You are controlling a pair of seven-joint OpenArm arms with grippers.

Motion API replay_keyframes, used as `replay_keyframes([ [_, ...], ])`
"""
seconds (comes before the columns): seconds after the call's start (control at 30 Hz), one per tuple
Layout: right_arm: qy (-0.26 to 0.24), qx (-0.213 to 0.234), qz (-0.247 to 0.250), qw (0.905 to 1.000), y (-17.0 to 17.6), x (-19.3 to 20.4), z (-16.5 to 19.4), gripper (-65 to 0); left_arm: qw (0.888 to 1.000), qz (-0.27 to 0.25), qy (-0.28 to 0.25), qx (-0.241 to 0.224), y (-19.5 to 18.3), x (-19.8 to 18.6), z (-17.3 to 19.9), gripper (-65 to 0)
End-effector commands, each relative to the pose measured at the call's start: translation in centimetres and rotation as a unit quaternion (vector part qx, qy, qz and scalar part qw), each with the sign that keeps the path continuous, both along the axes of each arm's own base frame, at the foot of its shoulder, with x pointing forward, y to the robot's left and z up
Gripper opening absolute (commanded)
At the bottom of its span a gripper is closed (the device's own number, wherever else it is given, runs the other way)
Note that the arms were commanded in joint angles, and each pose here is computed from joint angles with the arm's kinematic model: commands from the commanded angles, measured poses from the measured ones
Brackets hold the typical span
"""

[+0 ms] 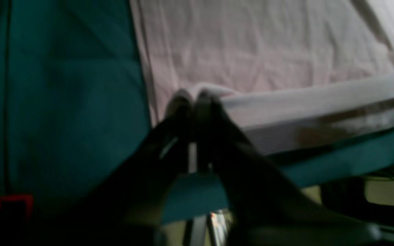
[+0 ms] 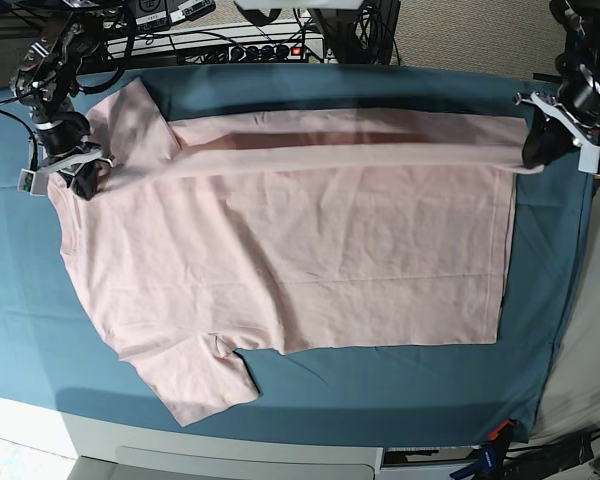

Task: Fold the T-shirt properly
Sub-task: 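Lay the folded edge down and open both grippers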

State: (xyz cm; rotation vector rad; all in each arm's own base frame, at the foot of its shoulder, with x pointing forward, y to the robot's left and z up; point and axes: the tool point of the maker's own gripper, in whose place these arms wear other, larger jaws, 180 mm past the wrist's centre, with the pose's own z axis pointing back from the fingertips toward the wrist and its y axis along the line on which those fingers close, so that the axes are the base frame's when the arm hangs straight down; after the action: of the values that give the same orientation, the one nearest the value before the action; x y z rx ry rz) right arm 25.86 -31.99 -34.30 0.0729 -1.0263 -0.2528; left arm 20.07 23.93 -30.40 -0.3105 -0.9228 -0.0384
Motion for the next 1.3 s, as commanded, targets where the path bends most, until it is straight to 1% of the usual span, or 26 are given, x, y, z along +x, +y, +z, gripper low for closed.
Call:
replay_keyframes([
  [0.0,-0.03,-0.019,-0.003,0.9994,-0.8,0.8,1.7,-53.8,1.0,0.0,-0.023,0.007,0.3,0.6,1.1,-38.2],
  [0.03,-0.029,-0.024,-0.004,0.9993,-0.9,0.8,1.7,-43.9,1.0,0.002,-0.027,0.012,0.5,0.6,1.2,-30.0],
  [0.07,-0.033,-0.025,-0.009,0.9991,-1.0,0.8,1.8,-36.8,1.0,0.01,-0.025,0.015,0.7,0.7,1.1,-25.7],
  [0.1,-0.035,-0.024,-0.019,0.9989,-1.4,0.8,1.9,-34.3,0.999,0.027,-0.02,0.015,1.2,0.7,1.0,-25.0],
  [0.17,-0.035,-0.022,-0.041,0.9983,-2.0,0.8,1.9,-34.2,0.999,0.045,-0.013,0.017,1.8,0.7,0.7,-25.1],
  [0.23,-0.029,-0.021,-0.042,0.9985,-2.0,0.6,1.7,-34.2,0.999,0.047,-0.01,0.021,1.9,0.7,0.6,-25.1],
  [0.33,-0.004,-0.013,-0.039,0.9991,-1.9,0.1,0.9,-34.3,0.999,0.046,-0.008,0.021,1.9,0.6,0.6,-25.1],
  [0.43,0.022,0.016,-0.043,0.9987,-1.8,-0.9,0.1,-34.3,0.999,0.044,0.003,0.022,1.9,0.4,0.2,-25.1],
  [0.53,0.039,0.04,-0.061,0.9966,-2.7,-3.0,-0.4,-34.3,0.999,0.04,0.015,0.024,1.8,0.0,-0.1,-25.1],
  [0.73,0.043,0.051,-0.128,0.9896,-6.5,-8.2,0.1,-34.3,0.999,0.035,0.02,0.025,1.7,-0.2,-0.3,-25.1],
  [0.83,0.05,0.063,-0.142,0.9866,-7.2,-10.1,0.1,-34.3,0.999,0.035,0.02,0.025,1.7,-0.2,-0.3,-25.1],
  [0.9,0.062,0.067,-0.133,0.9869,-6.7,-10.9,-0.4,-34.3,0.999,0.035,0.02,0.025,1.7,-0.2,-0.3,-25.1],
  [1.0,0.071,0.091,-0.136,0.9839,-5.5,-11.7,-1.5,-34.3,0.999,0.035,0.02,0.025,1.7,-0.2,-0.3,-25.1],
  [1.13,0.072,0.127,-0.132,0.9803,-3.3,-11.9,-2.7,-34.3,0.999,0.034,0.023,0.026,1.7,-0.3,-0.4,-25.1],
  [1.27,0.085,0.15,-0.108,0.9789,-0.5,-11.3,-4.1,-34.3,0.999,0.034,0.023,0.026,1.7,-0.3,-0.4,-25.1],
])
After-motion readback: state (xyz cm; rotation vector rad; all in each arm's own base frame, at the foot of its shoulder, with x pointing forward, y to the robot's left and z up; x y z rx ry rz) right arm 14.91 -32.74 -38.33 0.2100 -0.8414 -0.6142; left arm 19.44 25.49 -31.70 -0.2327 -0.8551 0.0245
